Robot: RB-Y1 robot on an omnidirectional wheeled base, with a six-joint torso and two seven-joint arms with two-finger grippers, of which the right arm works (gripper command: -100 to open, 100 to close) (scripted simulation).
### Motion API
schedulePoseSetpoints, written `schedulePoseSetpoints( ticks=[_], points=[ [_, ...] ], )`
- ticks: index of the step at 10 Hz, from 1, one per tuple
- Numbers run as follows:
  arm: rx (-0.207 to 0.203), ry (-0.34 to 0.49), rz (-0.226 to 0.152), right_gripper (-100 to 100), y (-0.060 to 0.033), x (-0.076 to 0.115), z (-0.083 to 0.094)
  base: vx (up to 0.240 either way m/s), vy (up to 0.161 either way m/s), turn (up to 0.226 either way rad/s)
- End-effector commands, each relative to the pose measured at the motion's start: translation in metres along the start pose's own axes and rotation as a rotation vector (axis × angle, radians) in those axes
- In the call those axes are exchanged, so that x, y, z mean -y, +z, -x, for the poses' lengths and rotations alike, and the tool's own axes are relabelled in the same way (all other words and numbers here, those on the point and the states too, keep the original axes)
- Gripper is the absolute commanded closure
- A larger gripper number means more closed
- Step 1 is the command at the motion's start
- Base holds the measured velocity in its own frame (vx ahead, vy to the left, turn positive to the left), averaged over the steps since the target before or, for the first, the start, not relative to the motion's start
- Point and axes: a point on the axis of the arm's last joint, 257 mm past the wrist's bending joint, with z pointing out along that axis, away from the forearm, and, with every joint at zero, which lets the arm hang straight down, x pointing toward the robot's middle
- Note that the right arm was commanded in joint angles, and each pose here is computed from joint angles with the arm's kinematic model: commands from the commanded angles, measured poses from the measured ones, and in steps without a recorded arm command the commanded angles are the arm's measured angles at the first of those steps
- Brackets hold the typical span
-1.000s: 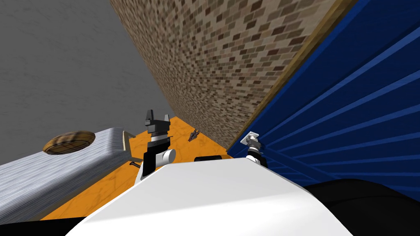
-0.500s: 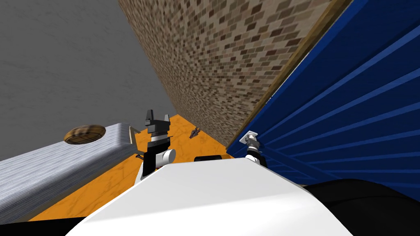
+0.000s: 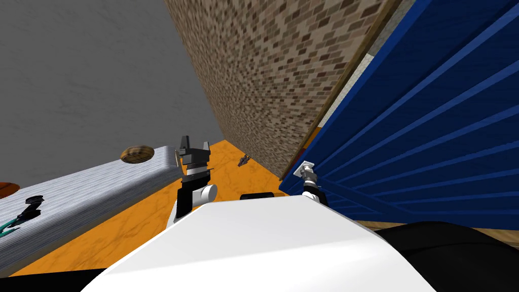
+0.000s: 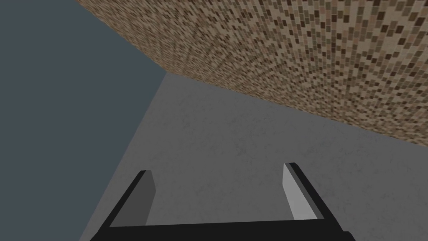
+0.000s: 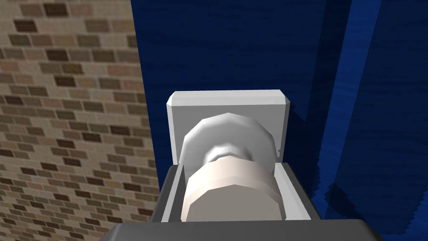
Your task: Pull the door open
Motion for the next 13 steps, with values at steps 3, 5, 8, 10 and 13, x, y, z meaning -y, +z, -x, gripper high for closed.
schedulePoseSetpoints(
  ticks=[3, 5, 8, 10, 13],
  points=[
    [0.005, 0.008, -0.031, 100, 0.0004, 0.01, 0.0, -0.199, -0.013, 0.084],
    [0.008, 0.01, -0.064, 100, -0.0014, 0.02, 0.002, -0.24, -0.019, 0.132],
    [0.004, 0.012, -0.098, 100, -0.0022, 0.03, 0.0, -0.241, 0.005, 0.11],
    [0.001, 0.013, -0.127, 100, -0.0034, 0.038, -0.001, -0.265, -0.017, 0.124],
    [0.005, 0.012, -0.142, 100, -0.0048, 0.042, 0.0, -0.207, -0.012, 0.094]
  ],
)
